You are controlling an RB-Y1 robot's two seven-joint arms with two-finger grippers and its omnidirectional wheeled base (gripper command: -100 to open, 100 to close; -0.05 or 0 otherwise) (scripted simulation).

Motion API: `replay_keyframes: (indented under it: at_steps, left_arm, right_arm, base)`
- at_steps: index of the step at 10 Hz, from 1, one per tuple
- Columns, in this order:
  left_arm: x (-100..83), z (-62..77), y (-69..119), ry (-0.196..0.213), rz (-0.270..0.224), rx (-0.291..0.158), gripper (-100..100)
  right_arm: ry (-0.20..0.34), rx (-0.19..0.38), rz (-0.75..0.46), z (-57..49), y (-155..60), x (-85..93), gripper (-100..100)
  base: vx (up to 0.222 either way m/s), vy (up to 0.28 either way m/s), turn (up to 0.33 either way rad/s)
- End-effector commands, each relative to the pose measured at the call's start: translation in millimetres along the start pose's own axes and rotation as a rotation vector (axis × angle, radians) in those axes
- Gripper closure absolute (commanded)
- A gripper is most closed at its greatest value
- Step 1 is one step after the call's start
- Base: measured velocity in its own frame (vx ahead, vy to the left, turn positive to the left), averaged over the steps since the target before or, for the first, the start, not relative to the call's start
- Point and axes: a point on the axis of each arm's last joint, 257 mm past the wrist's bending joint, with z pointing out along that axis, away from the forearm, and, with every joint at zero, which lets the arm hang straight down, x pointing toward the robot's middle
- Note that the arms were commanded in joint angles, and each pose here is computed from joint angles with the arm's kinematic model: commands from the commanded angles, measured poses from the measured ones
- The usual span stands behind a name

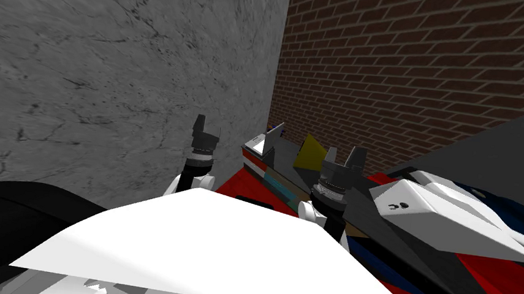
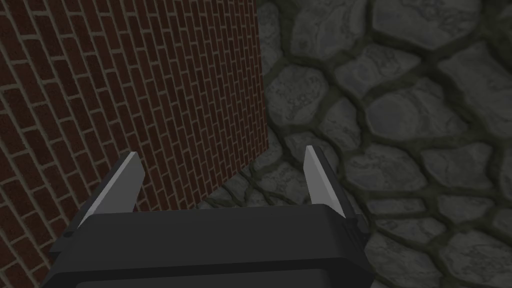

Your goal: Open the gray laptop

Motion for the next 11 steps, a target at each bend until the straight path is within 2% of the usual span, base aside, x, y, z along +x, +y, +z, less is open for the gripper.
replay_keyframes:
  at_steps: [1, 9, 10, 11]
  left_arm:
    - [0.0, 0.0, 0.0, 0.0, 0.0, 0.0, 0]
    - [0.0, 0.1, -0.2, 0.0, 0.0, 0.0, 0]
    - [2.4, -0.1, 1.6, 0.025, 0.013, -0.007, -100]
    - [3.8, -0.2, 3.4, 0.043, 0.023, -0.015, -100]
  right_arm:
    - [0.0, 0.0, 0.0, 0.0, 0.0, 0.0, 0]
    - [0.0, 0.0, 0.0, 0.1, 0.2, 0.0, 0]
    - [0.0, 0.0, 0.0, 0.1, 0.2, 0.0, 0]
    - [0.0, 0.0, 0.0, 0.0, 0.0, 0.0, 0]
  base:
    - [0.0, 0.0, 0.0]
    - [0.0, 0.0, 0.0]
    - [0.012, -0.004, -0.046]
    - [0.017, -0.006, -0.064]
